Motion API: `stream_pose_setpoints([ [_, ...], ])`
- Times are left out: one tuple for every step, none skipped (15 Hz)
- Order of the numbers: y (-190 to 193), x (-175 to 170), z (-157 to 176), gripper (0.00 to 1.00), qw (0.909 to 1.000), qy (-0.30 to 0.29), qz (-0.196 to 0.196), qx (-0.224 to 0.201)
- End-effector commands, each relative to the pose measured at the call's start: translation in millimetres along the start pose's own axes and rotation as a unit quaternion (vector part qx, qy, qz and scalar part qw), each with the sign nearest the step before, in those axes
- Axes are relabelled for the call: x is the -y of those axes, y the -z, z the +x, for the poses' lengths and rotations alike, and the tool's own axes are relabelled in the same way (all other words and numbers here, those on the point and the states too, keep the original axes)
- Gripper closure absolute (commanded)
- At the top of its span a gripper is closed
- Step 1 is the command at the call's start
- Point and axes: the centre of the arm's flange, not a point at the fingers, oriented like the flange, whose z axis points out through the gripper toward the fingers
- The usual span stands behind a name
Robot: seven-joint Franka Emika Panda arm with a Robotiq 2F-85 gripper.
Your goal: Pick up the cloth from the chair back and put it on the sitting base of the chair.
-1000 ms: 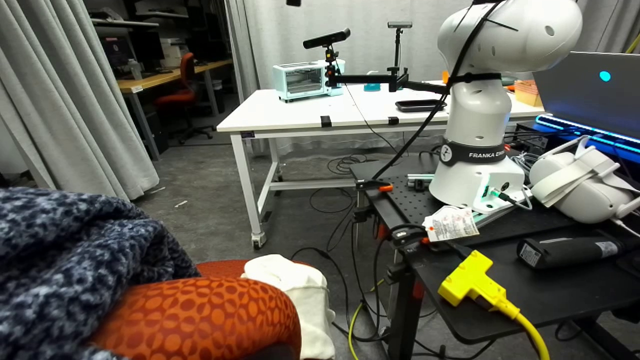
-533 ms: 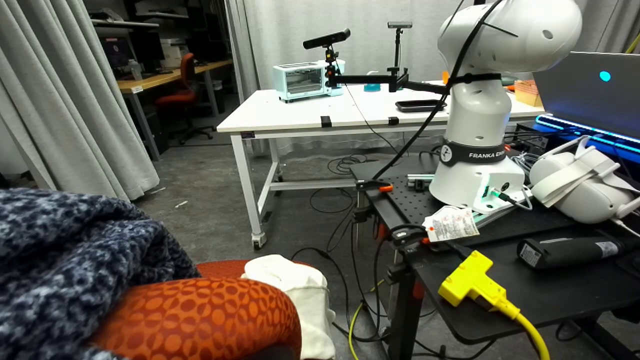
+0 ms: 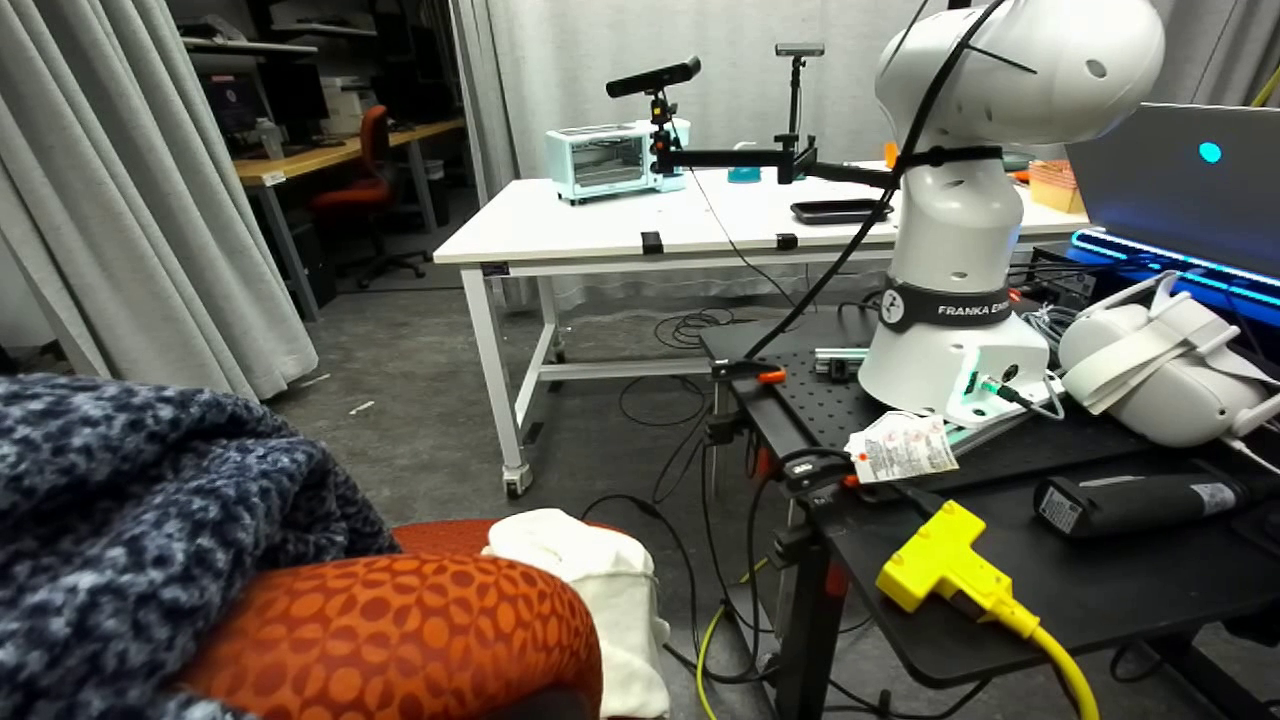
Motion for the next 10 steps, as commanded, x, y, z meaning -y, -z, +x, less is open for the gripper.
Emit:
stream_pose_setpoints([
  [-8.3, 13.4, 58.5, 0.00, 0.9990, 0.034, 0.012, -0.028],
  [-8.9, 15.8, 69.3, 0.00, 0.9983, 0.041, 0.013, -0.039],
  [-12.7, 21.6, 87.0, 0.00, 0.9976, 0.046, 0.017, -0.048],
  [-17.6, 25.6, 100.8, 0.00, 0.9970, 0.050, 0.021, -0.054],
  [-24.8, 30.5, 118.0, 0.00, 0.9967, 0.054, 0.026, -0.054],
  [-32.2, 34.0, 131.2, 0.00, 0.9964, 0.058, 0.030, -0.054],
  [-39.8, 37.2, 142.6, 0.00, 0.9962, 0.063, 0.033, -0.051],
  [-47.8, 41.5, 153.1, 0.00, 0.9958, 0.070, 0.036, -0.046],
  [-54.8, 47.0, 162.0, 0.00, 0.9951, 0.081, 0.040, -0.041],
  [-60.6, 51.9, 169.3, 0.00, 0.9942, 0.092, 0.043, -0.037],
])
